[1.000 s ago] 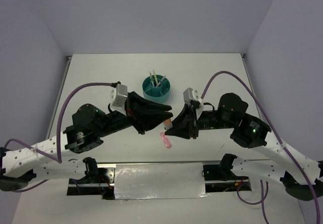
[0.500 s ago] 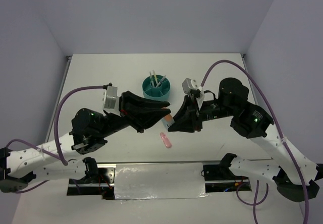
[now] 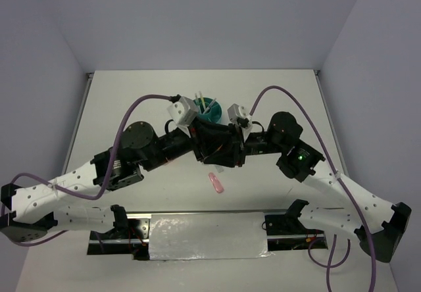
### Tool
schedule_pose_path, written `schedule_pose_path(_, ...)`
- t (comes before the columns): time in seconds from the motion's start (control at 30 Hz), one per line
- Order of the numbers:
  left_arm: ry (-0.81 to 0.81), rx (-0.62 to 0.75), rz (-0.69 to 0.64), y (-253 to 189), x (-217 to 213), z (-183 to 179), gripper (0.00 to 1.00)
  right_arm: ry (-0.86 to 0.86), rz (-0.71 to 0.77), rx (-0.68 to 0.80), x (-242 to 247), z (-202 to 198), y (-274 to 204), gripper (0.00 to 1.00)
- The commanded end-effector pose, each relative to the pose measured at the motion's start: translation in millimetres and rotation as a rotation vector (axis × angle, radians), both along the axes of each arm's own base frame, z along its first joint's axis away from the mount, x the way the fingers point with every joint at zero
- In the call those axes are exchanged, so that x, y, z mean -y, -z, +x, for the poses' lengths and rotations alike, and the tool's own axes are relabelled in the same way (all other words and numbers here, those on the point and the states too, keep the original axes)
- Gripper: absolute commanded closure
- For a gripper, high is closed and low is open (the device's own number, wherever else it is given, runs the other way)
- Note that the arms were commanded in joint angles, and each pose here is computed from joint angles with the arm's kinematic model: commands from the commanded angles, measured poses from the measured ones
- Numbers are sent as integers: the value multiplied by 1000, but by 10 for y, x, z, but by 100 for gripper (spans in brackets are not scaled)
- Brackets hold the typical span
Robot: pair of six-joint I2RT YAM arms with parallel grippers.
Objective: Sort the stationery into containers
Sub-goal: Close the pen cap on the pen, then place the pen in the storage box.
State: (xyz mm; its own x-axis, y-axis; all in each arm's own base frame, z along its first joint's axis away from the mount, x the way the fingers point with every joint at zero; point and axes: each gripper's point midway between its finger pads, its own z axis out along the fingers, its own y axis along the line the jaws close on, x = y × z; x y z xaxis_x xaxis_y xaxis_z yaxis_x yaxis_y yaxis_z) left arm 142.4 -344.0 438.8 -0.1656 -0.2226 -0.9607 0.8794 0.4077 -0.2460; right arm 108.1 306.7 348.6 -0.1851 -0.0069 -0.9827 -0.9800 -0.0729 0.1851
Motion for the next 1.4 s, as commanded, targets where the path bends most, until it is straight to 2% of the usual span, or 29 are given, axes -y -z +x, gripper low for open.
schedule_pose_path(0.0,75,-6,13,-13,134,-167,93,102,96,35,-143,295,-155,100)
schedule_pose_path(0.03,42,0,-19,-101,105,-115,90,120,86,33,-155,341,-101,100)
schedule_pose_path(0.13,-157,-48,-74,-203,-178,152,60,238,42,21,-161,585,128,100)
schedule_pose_path(0.17,-206,-66,-112,-286,-329,188,44,279,35,18,-145,675,177,100)
schedule_pose_path(0.23,-396,-109,-149,-303,-674,398,30,370,10,-3,-123,864,325,100)
schedule_pose_path(0.27,-450,-130,-191,-375,-873,419,16,401,13,-4,-114,934,348,100)
schedule_pose_path(0.3,-581,-157,-221,-387,-1128,535,14,457,-8,-20,-83,1079,457,100)
schedule_pose_path(0.37,-701,-212,-251,-363,-1505,568,8,522,-9,-41,-49,1248,522,100)
schedule_pose_path(0.43,-809,-244,-254,-271,-1865,572,7,616,-32,-68,23,1510,638,100)
schedule_pose_path(0.6,-816,-251,-125,168,-2073,478,7,992,-80,-142,458,2399,863,100)
schedule_pose_path(0.73,-789,-259,47,705,-2115,396,7,1089,-114,-229,597,2855,1208,100)
schedule_pose_path(0.83,-791,-256,141,1035,-2151,369,7,1136,-129,-243,616,3097,1272,100)
schedule_pose_path(0.97,-825,-269,170,1286,-2240,365,7,1166,-114,-291,612,3268,1388,98)
schedule_pose_path(1.1,-909,-313,131,1340,-2420,376,6,1164,-85,-340,537,3351,1466,97)
schedule_pose_path(1.37,-930,-332,126,1350,-2512,353,6,1158,-92,-384,456,3381,1697,92)
